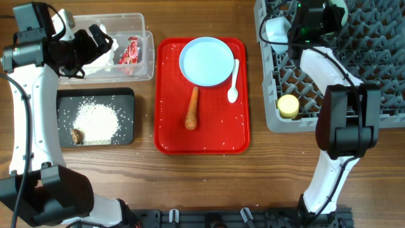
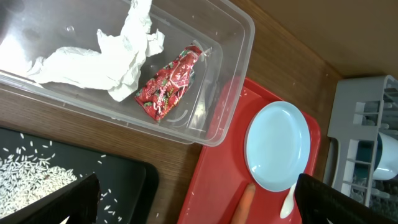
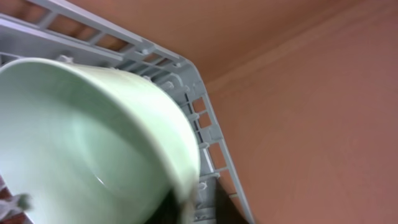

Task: Sort waste into correct bins and load items into the dishwasher rack
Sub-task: 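Carry the green bowl into the dish rack and release it, then return the right gripper to the red tray and grasp the light blue plate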

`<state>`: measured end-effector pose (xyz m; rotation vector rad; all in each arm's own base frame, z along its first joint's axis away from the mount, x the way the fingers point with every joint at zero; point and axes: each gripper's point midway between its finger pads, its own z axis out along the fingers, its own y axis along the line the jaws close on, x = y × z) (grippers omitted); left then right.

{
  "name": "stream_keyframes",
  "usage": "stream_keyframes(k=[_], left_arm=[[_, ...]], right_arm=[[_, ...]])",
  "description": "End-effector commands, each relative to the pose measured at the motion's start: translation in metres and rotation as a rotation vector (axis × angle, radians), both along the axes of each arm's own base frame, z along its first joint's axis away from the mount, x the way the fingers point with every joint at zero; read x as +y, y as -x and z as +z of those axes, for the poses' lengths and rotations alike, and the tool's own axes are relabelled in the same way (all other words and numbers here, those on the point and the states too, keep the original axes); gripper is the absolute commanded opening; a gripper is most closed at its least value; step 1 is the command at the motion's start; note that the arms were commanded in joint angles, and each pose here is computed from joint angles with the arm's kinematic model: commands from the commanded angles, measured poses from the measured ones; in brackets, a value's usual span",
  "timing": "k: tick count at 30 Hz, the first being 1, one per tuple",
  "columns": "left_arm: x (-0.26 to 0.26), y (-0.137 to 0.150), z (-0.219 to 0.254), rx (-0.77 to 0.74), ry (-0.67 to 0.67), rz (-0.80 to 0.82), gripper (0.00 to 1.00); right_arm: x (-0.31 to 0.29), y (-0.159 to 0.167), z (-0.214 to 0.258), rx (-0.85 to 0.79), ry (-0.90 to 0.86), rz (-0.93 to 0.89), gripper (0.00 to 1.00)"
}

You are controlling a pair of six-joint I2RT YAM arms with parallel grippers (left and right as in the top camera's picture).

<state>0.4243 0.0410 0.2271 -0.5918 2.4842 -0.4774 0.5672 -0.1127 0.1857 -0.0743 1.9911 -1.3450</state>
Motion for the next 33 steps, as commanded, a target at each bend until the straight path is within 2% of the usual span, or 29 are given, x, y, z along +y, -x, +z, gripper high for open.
stream_keyframes(k=[1, 11, 17, 25, 30, 33], left_arm=[[0.002, -0.001, 0.002, -0.007, -0.005, 0.001, 1.00], [0.002, -0.001, 0.002, -0.007, -0.005, 0.001, 1.00], [0.002, -0.001, 0.002, -0.007, -0.005, 0.001, 1.00], [0.002, -0.001, 0.002, -0.007, -0.005, 0.001, 1.00], [0.002, -0.001, 0.002, -0.007, -0.005, 0.001, 1.00], [0.002, -0.001, 0.002, -0.007, -0.005, 0.001, 1.00]], right_arm=[[0.015, -0.005, -0.012, 0.009, -0.010, 0.029, 1.00], [0.018, -0.004, -0.010, -0.013, -0.013, 0.011, 1.00], [0.062, -0.007, -0.031, -0.006, -0.115, 0.096, 1.00], [0.099, -0.009, -0.032, -0.073, -0.184, 0.136, 1.00], [0.110, -0.013, -0.006, -0.191, -0.189, 0.141, 1.00], [0.113, -0.013, 0.031, -0.316, -0.210, 0.152, 0.99]])
